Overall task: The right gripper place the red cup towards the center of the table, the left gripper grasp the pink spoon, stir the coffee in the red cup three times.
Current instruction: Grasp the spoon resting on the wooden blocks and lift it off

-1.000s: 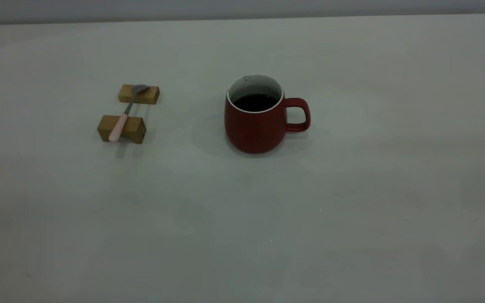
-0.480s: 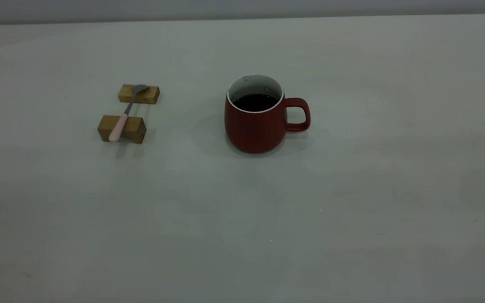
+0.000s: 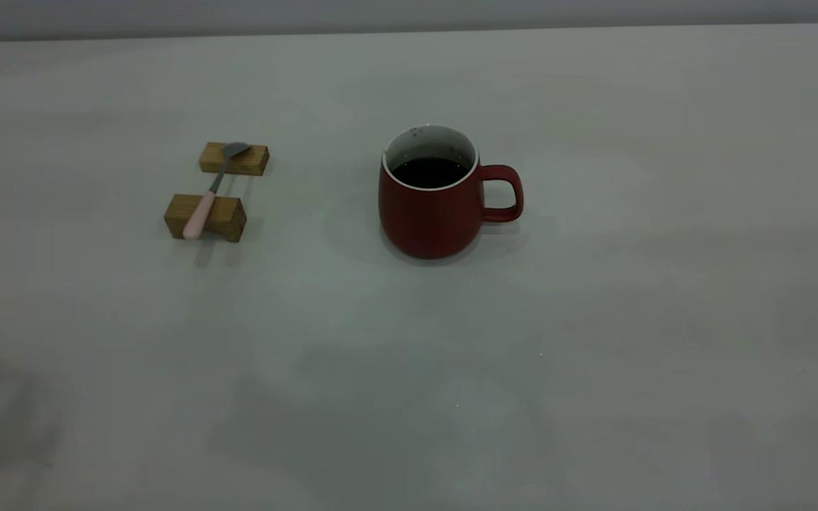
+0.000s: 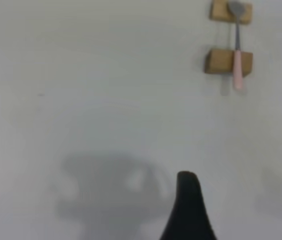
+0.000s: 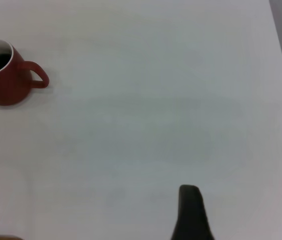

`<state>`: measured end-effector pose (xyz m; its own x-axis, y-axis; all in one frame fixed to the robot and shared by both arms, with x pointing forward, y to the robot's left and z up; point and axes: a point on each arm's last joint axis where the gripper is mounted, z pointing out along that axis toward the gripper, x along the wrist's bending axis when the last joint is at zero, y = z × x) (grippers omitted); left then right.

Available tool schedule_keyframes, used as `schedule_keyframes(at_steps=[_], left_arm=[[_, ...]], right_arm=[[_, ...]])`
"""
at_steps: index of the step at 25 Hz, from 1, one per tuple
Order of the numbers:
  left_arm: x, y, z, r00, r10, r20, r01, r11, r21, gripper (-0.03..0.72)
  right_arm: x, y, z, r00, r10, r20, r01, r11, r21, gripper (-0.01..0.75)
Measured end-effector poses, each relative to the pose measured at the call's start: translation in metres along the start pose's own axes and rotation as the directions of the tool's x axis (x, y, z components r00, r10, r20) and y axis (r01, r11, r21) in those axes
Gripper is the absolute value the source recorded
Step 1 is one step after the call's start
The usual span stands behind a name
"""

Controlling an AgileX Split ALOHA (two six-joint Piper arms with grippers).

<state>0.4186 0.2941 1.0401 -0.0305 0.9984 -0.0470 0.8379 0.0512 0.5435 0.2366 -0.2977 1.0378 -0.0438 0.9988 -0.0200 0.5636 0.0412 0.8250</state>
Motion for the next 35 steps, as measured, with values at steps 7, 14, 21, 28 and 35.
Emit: schedule_keyframes(at_steps=[7, 14, 21, 28, 35], left_arm=[[-0.03, 0.047, 0.106, 0.997, 0.042, 0.063, -0.056, 0.972, 0.23, 0.662], [-0.053, 0.048, 0.195, 0.997, 0.037, 0.064, -0.059, 0.914, 0.4, 0.661], [-0.053, 0.028, 0.248, 0.999, 0.003, 0.047, -0.024, 0.893, 0.45, 0.651], [-0.059, 0.016, 0.281, 0.997, -0.021, 0.069, -0.013, 0.887, 0.462, 0.64], [-0.071, 0.022, 0.305, 0.995, 0.003, 0.097, -0.048, 0.883, 0.467, 0.606]], right_arm=[[0.0, 0.0, 0.0, 1.0, 0.0, 0.0, 0.0, 1.0, 0.0, 0.586], [0.0, 0.0, 0.0, 1.0, 0.0, 0.0, 0.0, 1.0, 0.0, 0.585], [0.0, 0.0, 0.0, 1.0, 0.0, 0.0, 0.0, 1.0, 0.0, 0.585], [0.0, 0.0, 0.0, 1.0, 0.0, 0.0, 0.0, 1.0, 0.0, 0.585], [0.0, 0.0, 0.0, 1.0, 0.0, 0.0, 0.0, 1.0, 0.0, 0.585]])
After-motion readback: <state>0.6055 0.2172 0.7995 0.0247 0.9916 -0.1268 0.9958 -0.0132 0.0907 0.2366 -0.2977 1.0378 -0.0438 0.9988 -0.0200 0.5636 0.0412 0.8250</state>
